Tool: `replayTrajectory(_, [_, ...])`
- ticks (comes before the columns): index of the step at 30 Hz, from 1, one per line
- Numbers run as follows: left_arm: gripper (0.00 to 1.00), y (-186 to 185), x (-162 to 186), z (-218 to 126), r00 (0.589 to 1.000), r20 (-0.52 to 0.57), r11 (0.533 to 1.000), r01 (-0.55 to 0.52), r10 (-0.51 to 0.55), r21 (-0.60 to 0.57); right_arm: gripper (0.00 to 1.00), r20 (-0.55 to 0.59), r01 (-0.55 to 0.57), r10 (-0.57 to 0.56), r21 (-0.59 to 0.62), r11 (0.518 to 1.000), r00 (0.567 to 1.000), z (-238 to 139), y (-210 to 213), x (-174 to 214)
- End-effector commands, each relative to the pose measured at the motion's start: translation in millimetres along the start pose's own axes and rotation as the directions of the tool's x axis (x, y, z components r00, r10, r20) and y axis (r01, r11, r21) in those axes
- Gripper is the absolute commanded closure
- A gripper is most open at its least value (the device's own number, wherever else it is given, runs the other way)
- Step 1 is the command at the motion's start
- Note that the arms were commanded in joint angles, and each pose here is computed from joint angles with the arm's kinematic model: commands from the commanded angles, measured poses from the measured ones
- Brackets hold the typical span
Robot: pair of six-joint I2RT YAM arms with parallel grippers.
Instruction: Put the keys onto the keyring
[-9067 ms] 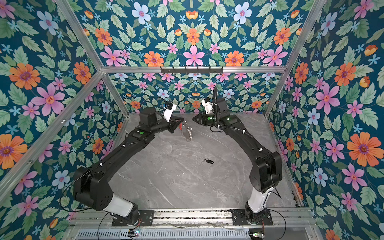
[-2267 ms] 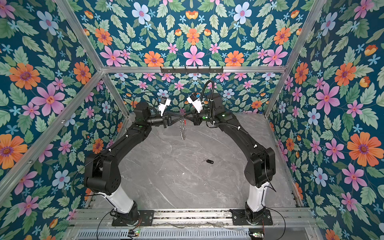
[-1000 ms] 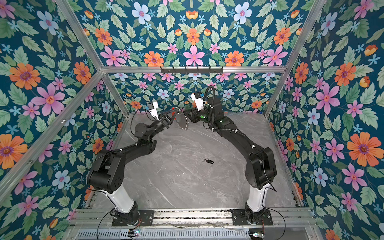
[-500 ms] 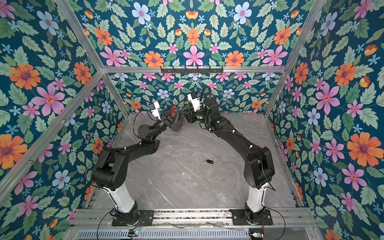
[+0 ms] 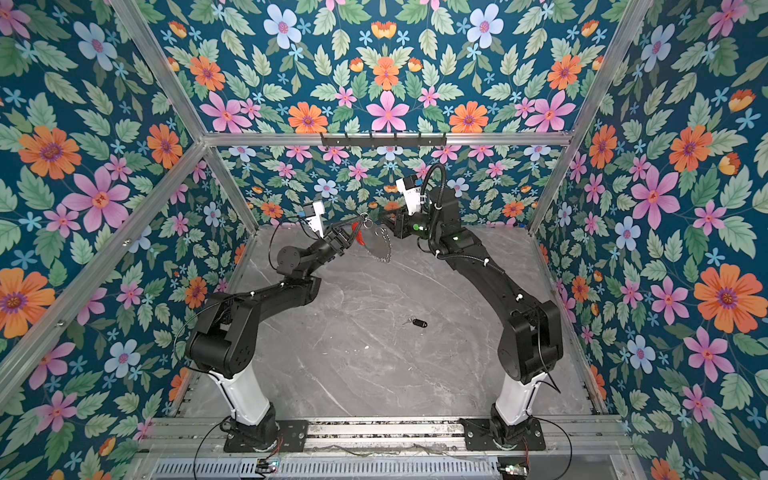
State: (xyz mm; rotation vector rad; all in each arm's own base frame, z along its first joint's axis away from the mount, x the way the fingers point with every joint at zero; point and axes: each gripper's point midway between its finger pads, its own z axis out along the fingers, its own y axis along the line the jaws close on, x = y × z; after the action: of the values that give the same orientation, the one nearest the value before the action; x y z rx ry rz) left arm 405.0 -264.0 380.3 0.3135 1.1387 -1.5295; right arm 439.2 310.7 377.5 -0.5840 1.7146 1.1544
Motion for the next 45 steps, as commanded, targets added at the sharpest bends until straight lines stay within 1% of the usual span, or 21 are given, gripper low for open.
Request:
replayTrajectory(1, [1.00,-16.7,-5.3,1.5,1.000,0.006,0.997,-0.020,0.019,0.069,0.85,0.022,0.016,-0.012,-0.184,0.983,1.000,-2.5,34.0,-12.2])
replayTrajectory(4, [1.00,-17.1,-4.5,2.2,1.000,0.001,0.997,-0.013,0.013,0.074,0.86,0.020,-0.005,0.009,-0.228,0.974,1.000,0.0,37.9,-11.3])
replayTrajectory(10, [1.00,-18.8,-5.1,1.8,1.000,0.000,0.997,-0.013,0.013,0.077,0.89,0.021,-0.015,0.020,-0.238,0.971,1.000,0.7,38.4,-11.1])
replayTrajectory(23, [1.00,-22.0,-7.2,2.9,1.000,0.003,0.996,-0.011,0.010,0.088,0.87,0.008,-0.032,0.036,-0.247,0.968,0.999,9.0,36.7,-5.1])
replayTrajectory(24, [1.00,-22.4,-7.7,3.0,1.000,0.004,0.996,-0.012,0.012,0.089,0.88,0.010,-0.031,0.035,-0.248,0.968,0.999,8.7,36.8,-5.7])
replayTrajectory(29, [1.00,-21.4,-6.4,2.6,1.000,0.000,0.996,-0.011,0.011,0.087,1.00,0.015,-0.029,0.034,-0.248,0.968,0.999,8.9,37.5,-5.9])
replayTrajectory(35, [1.00,-20.3,-2.2,2.0,1.000,-0.017,0.996,-0.009,0.010,0.090,1.00,0.017,-0.016,0.021,-0.248,0.969,1.000,9.0,37.2,-5.6])
replayTrajectory(38, [1.00,-19.0,1.9,0.9,0.998,-0.051,0.996,-0.023,0.028,0.085,1.00,0.006,0.005,-0.004,-0.231,0.973,1.000,8.0,36.5,-3.7])
replayTrajectory(43, [1.00,-6.1,4.9,-9.4,0.991,-0.109,0.997,-0.079,0.079,0.000,1.00,-0.037,0.063,-0.069,-0.149,0.987,0.997,6.9,25.5,6.1])
replayTrajectory(45, [1.00,-7.6,3.9,-10.6,0.988,-0.117,0.994,-0.105,0.104,-0.007,1.00,-0.045,0.069,-0.075,-0.132,0.989,0.996,7.0,21.8,8.7])
